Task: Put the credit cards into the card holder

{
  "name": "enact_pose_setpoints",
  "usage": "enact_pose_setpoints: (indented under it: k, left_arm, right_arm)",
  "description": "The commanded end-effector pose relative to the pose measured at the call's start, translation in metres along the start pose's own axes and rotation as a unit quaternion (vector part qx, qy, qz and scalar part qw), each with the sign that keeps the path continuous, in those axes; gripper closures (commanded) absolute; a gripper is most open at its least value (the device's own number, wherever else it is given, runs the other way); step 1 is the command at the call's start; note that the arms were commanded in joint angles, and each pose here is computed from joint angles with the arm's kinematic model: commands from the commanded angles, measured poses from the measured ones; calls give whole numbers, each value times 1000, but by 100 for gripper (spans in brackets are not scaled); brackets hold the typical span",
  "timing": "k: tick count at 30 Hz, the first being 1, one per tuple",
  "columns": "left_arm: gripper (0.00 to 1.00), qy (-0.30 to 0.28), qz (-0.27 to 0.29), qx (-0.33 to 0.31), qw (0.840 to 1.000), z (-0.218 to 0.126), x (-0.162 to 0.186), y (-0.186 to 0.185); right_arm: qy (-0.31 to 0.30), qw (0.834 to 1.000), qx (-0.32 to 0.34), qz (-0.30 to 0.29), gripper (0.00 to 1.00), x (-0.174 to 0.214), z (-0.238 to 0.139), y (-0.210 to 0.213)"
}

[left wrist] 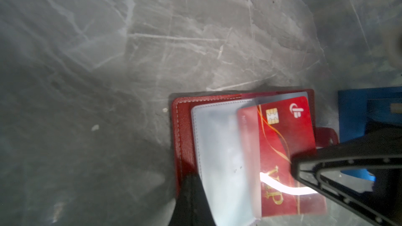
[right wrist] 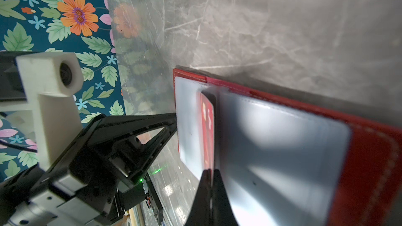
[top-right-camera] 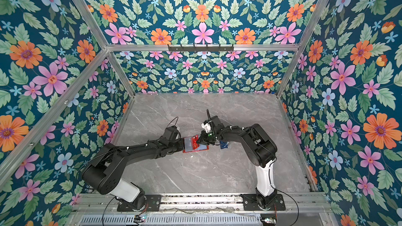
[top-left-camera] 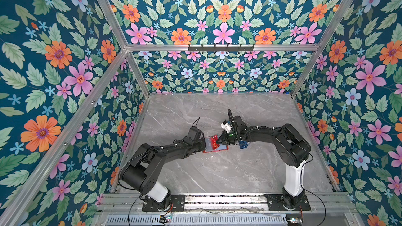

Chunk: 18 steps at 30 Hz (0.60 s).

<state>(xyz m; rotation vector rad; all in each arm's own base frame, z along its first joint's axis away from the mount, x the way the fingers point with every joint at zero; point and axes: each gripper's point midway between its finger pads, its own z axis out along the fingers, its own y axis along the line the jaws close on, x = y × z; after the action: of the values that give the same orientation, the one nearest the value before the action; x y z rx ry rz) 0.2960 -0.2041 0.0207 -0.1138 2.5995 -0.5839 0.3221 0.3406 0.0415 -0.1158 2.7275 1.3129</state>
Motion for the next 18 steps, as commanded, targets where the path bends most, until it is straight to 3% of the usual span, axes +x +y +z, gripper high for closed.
enact_pose_setpoints:
  k: [1, 3, 10, 18]
  left_arm:
    - [100, 30, 2, -28, 999, 2, 16, 14]
    - [100, 29, 3, -27, 999, 3, 16, 13]
    - [100, 30, 3, -29, 999, 4, 16, 13]
    - [100, 33, 5, -29, 999, 5, 17, 13]
  right_arm:
    - [-9, 1000, 21, 14, 100, -1, 1, -10]
    - [-10, 1000, 25, 15, 97, 0, 0, -12]
    - [-10, 999, 51, 5, 70, 0, -3, -14]
    - [-21, 994, 108, -27, 52, -1, -15, -13]
